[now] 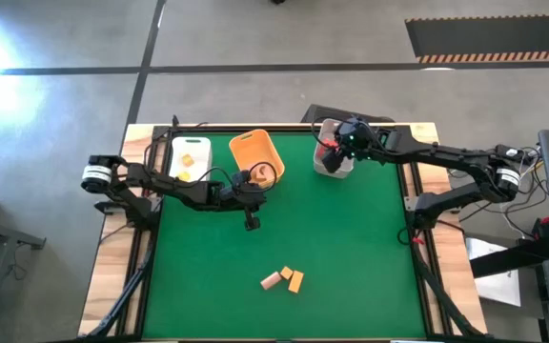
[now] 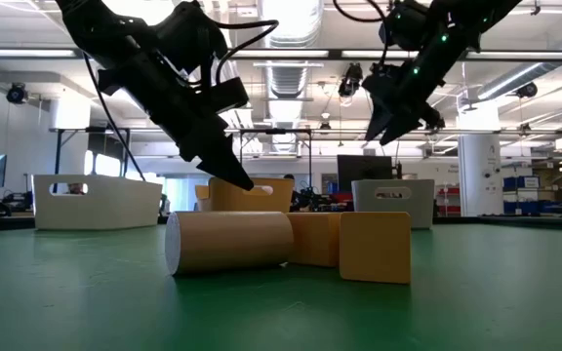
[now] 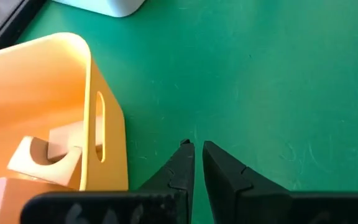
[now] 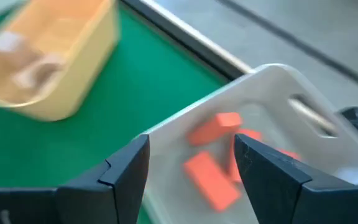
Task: Sort & place blocks by color
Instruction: Put the orange block into the light gray bin, then put the brown block into the yellow bin
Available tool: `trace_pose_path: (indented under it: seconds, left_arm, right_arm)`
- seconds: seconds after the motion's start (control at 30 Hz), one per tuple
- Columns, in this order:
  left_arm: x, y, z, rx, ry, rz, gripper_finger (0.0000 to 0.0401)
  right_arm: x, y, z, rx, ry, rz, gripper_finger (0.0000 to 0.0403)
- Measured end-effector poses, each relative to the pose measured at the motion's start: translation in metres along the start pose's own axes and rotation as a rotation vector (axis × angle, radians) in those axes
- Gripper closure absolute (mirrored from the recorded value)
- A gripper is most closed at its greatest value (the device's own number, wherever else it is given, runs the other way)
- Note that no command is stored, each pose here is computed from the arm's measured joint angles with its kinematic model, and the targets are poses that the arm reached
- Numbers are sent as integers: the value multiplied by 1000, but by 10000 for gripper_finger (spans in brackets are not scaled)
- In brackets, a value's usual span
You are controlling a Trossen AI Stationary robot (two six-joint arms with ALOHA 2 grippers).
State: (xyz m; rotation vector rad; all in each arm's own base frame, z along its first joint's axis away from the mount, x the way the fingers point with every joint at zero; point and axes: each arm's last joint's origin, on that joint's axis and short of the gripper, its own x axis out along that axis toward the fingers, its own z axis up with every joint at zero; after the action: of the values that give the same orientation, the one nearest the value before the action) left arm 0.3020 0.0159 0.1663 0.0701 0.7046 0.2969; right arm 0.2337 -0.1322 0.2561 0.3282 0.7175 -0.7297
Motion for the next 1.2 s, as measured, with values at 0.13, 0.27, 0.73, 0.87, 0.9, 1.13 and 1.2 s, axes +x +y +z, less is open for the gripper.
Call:
trace_pose_path:
  seconds: [0.13, 0.27, 0.73, 0.87, 0.9, 1.13, 1.2]
  left_arm:
    - [0, 4, 0, -1, 2, 88, 386]
    - [1, 7, -3, 9, 24, 125, 386]
    - [-31, 17, 3, 4, 33, 178, 386]
    - [-47, 19, 12, -21, -41, 138, 386]
    - [-51, 20, 14, -25, -55, 120, 386]
    - [-69, 17, 22, -33, -133, 53, 386]
    - [-71, 16, 22, -30, -139, 45, 386]
  right_arm:
    - [-8, 20, -2, -11, -12, 115, 187]
    - [-18, 45, -5, -45, -51, 204, 195]
    - [-43, 95, -19, -193, -128, 385, 209]
    - [-48, 108, -20, -268, -190, 437, 209]
    - [-48, 112, -20, -287, -206, 449, 209]
    - [-49, 134, -27, -345, -250, 517, 209]
    - [-48, 138, -30, -349, -245, 526, 209]
